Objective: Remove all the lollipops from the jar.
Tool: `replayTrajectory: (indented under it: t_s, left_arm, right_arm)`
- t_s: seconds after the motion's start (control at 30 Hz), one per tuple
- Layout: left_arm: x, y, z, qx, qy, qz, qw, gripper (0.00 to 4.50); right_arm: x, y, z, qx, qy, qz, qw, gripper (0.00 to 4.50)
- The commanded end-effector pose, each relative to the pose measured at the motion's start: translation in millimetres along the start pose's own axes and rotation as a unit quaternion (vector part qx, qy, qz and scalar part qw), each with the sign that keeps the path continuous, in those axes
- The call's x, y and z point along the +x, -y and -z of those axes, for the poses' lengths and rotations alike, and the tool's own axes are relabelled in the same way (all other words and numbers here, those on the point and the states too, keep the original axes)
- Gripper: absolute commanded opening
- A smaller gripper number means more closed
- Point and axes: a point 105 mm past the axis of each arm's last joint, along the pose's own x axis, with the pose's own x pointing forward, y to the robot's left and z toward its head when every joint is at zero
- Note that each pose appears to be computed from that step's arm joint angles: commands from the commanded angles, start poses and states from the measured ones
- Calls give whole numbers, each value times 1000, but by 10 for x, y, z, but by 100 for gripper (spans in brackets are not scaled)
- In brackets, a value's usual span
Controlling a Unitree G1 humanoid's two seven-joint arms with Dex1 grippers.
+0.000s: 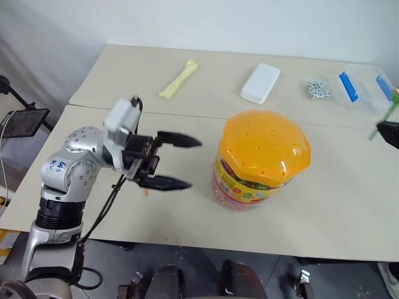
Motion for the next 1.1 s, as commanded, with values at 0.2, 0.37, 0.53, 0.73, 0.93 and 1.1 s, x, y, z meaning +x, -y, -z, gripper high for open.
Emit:
replayTrajectory:
  t_s: [0.2,0.37,0.53,0.73,0.93,1.1]
  left_arm:
    - [-39,56,104,5,-26,-13,1000,450]
    - [-27,126,161,-1,-33,-21,999,450]
    - [-55,83,54,-12,10,-46,999,450]
    - [-186,90,183,20,-42,-76,996,450]
    - [-452,-81,392,8,-79,-177,981,450]
    - [-606,-46,650,2,-110,-239,965,450]
  right_arm:
    - [-57,340,883,-36,-276,107,954,3]
    - [-46,368,1228,-20,-306,109,945,3]
    - [-66,349,1296,-58,-310,79,946,69]
    - [-24,65,685,-123,-94,-23,988,274]
    - [2,-726,460,-98,55,-229,967,447]
    - [37,-1155,836,-151,8,-355,923,447]
